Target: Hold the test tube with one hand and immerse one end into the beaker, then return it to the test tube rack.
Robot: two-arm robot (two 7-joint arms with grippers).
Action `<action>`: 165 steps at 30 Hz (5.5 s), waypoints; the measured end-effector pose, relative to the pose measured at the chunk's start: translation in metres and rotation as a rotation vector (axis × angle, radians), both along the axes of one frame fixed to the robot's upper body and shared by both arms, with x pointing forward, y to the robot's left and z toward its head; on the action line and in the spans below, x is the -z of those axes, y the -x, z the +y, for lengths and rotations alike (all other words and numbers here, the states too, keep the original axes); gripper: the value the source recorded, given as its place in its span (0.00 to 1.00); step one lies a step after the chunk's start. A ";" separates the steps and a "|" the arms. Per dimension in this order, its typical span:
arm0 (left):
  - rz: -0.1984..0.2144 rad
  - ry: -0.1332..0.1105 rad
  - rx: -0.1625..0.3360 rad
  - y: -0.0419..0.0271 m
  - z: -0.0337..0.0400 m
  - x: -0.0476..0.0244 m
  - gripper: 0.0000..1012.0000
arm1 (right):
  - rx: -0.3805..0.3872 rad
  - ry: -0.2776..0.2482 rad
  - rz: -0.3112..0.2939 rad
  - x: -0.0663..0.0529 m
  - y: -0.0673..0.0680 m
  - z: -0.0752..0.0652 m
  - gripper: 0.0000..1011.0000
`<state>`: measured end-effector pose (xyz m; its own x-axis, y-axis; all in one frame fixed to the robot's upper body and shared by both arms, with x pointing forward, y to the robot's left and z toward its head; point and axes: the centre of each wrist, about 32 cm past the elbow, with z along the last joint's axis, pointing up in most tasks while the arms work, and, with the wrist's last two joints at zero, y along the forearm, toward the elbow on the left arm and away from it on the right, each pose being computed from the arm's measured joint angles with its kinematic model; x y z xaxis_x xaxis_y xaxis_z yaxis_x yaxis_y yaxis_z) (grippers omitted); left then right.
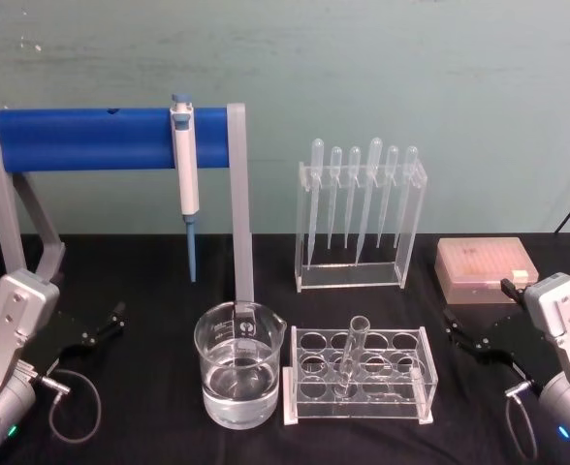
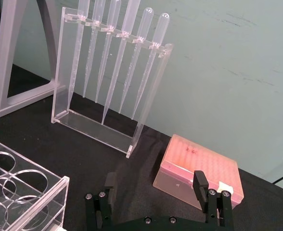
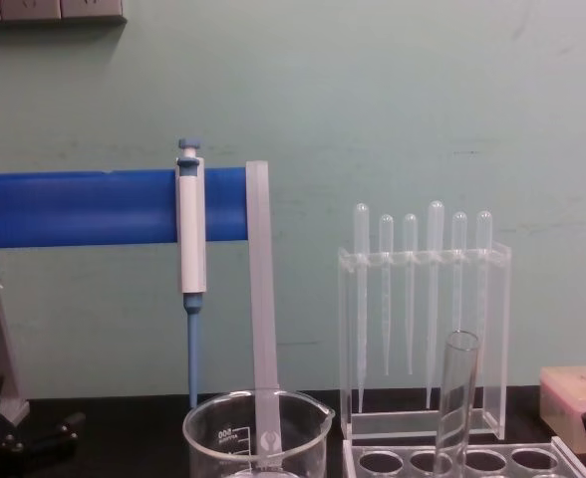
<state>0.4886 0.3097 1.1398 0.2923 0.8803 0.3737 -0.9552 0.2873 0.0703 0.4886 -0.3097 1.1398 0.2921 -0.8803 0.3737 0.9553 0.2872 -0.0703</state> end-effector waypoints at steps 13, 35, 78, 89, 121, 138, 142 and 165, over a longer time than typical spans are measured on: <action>0.000 0.000 0.000 0.0000 0.0000 0.0000 0.99 | 0.000 0.000 0.000 0.000 0.000 0.000 0.99; 0.000 0.000 0.000 0.0000 0.0000 0.0000 0.99 | 0.000 0.000 0.000 0.000 0.000 0.000 0.99; 0.000 0.000 0.000 0.0000 0.0000 0.0000 0.99 | -0.713 -0.105 0.146 -0.062 0.010 -0.040 0.99; 0.000 0.000 0.000 0.0000 0.0000 0.0000 0.99 | -0.806 -0.104 0.147 -0.056 -0.013 -0.019 0.99; 0.000 0.000 0.000 0.0000 0.0000 0.0000 0.99 | -0.859 -0.109 0.163 -0.057 -0.051 0.013 0.94; 0.000 0.000 0.000 0.0000 0.0000 0.0000 0.99 | -0.860 -0.107 0.158 -0.058 -0.051 0.012 0.44; 0.000 0.000 0.000 0.0000 0.0000 0.0000 0.99 | -0.860 -0.107 0.157 -0.058 -0.051 0.012 0.30; 0.000 0.000 0.000 0.0000 0.0000 0.0000 0.99 | -0.825 -0.118 0.167 -0.088 -0.057 0.011 0.22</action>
